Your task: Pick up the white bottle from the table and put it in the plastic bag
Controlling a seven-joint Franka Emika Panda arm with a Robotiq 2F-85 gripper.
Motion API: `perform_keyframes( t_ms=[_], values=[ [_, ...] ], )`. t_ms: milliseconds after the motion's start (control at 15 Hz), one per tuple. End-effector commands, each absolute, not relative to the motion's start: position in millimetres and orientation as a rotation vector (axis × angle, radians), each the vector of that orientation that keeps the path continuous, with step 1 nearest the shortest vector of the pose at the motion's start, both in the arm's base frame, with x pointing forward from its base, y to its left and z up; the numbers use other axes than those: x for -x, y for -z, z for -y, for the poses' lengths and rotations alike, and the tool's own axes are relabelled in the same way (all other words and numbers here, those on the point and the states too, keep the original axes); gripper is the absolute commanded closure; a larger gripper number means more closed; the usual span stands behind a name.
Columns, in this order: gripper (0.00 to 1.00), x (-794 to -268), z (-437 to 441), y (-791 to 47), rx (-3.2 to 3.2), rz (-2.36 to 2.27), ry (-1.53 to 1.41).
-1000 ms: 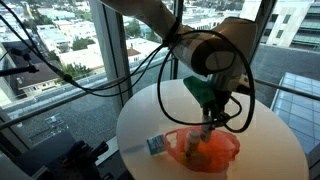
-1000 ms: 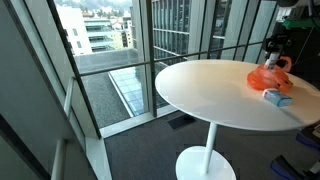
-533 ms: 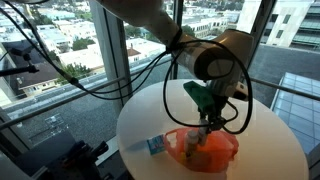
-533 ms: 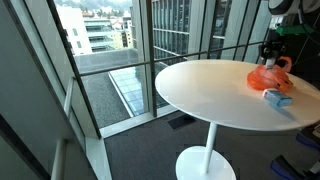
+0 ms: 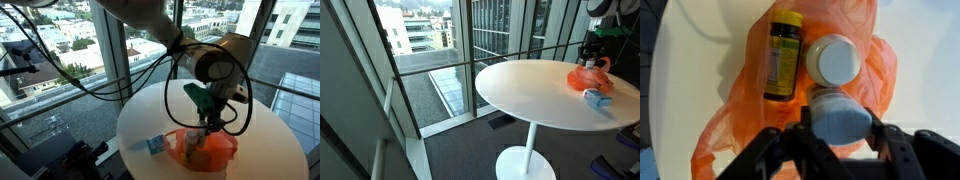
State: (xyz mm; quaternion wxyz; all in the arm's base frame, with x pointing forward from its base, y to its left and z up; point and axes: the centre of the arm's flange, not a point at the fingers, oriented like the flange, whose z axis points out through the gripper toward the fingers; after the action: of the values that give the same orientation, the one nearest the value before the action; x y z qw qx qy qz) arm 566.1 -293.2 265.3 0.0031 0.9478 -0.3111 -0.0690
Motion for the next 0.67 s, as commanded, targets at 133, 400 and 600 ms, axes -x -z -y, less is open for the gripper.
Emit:
perform_keyframes(
  t_ms=[133, 400, 600],
  values=[
    [0.16, -569.3, 288.9, -274.7, -2.97, 0.978, 0.209],
    [0.0, -568.7, 282.7, -278.5, -2.978, 0.957, 0.201],
    [0.0, -567.6, 276.6, -284.3, -2.988, 0.935, 0.186]
  ],
)
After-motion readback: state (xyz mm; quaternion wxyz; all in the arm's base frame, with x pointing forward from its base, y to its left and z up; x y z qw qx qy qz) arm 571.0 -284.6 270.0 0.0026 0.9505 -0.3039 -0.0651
